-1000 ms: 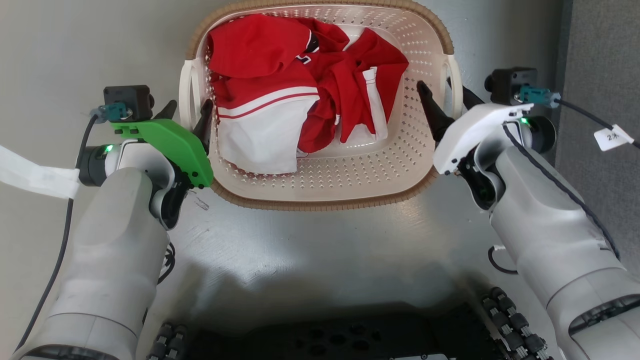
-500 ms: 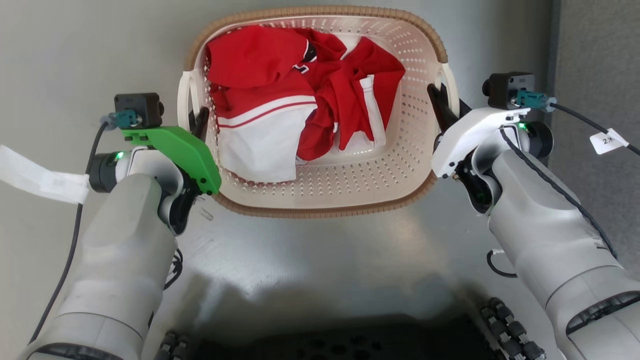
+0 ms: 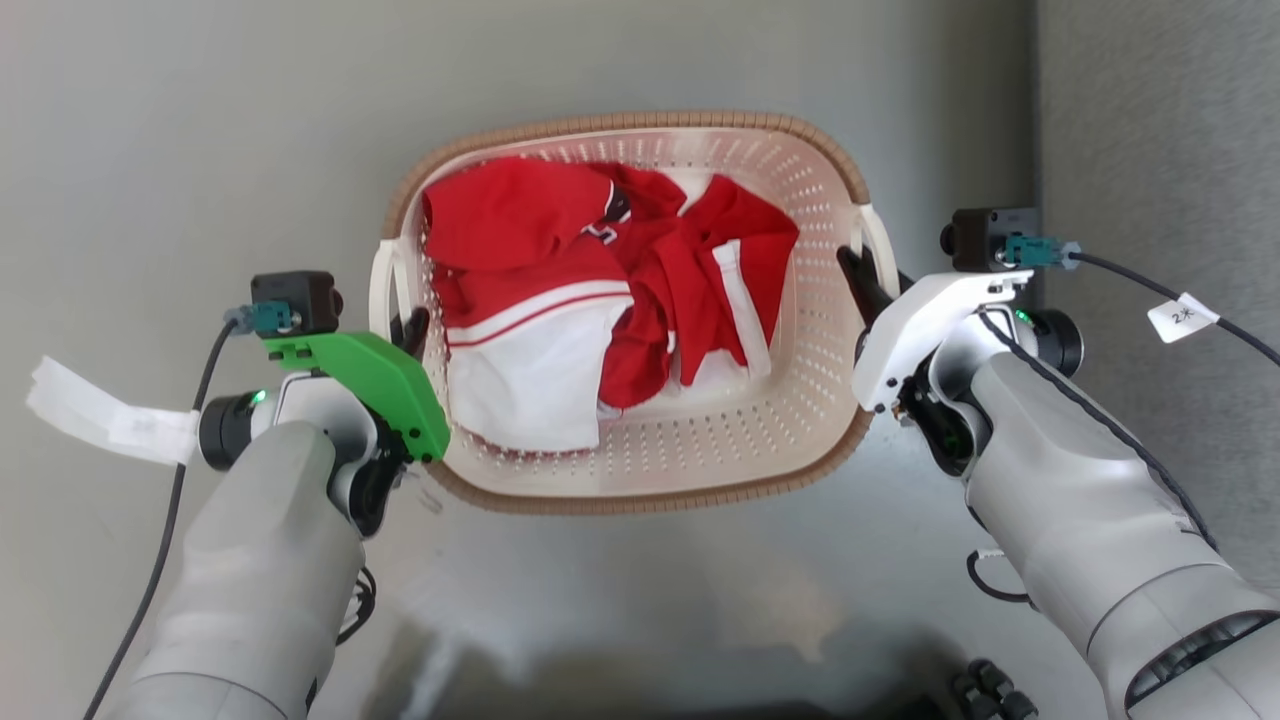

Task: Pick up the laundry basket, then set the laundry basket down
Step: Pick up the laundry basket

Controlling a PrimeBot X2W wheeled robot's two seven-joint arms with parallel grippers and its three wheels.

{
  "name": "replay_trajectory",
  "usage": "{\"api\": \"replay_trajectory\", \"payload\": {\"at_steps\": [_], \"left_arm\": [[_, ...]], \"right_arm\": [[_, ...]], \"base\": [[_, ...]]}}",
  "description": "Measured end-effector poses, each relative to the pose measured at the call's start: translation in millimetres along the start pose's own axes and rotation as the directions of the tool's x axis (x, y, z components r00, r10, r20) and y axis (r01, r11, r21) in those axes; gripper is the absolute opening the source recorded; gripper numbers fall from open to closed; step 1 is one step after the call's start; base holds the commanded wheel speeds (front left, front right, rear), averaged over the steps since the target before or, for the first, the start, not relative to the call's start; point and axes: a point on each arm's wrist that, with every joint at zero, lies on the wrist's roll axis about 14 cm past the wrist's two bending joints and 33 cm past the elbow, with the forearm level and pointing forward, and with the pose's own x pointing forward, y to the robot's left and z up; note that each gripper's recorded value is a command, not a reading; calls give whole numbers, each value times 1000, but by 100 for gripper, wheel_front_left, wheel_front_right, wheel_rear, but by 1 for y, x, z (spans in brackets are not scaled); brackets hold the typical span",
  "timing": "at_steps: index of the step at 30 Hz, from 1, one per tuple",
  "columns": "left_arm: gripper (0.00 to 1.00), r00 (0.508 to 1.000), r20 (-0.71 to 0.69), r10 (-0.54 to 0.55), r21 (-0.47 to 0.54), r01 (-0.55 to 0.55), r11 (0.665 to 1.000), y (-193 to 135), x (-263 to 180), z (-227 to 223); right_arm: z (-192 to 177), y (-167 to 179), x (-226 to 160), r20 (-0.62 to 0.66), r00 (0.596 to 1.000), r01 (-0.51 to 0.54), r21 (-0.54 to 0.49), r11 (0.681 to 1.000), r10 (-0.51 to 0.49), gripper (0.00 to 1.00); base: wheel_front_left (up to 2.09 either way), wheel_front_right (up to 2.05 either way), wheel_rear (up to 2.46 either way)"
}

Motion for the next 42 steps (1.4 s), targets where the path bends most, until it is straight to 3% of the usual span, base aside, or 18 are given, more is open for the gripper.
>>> {"api": "replay_trajectory", "payload": {"at_steps": [19,42], "left_arm": [[0,1000,-5,-25,40,25,999,-33,-63,2],[0,999,27,-41,77,39,996,-58,-128,-17]], "right_arm": [[14,30,-66,10,1000,-22,-6,1000,22,0],[3,56,-136,33,999,-32,-42,999,34,0]], "base": [[0,0,0],[0,0,0]]}}
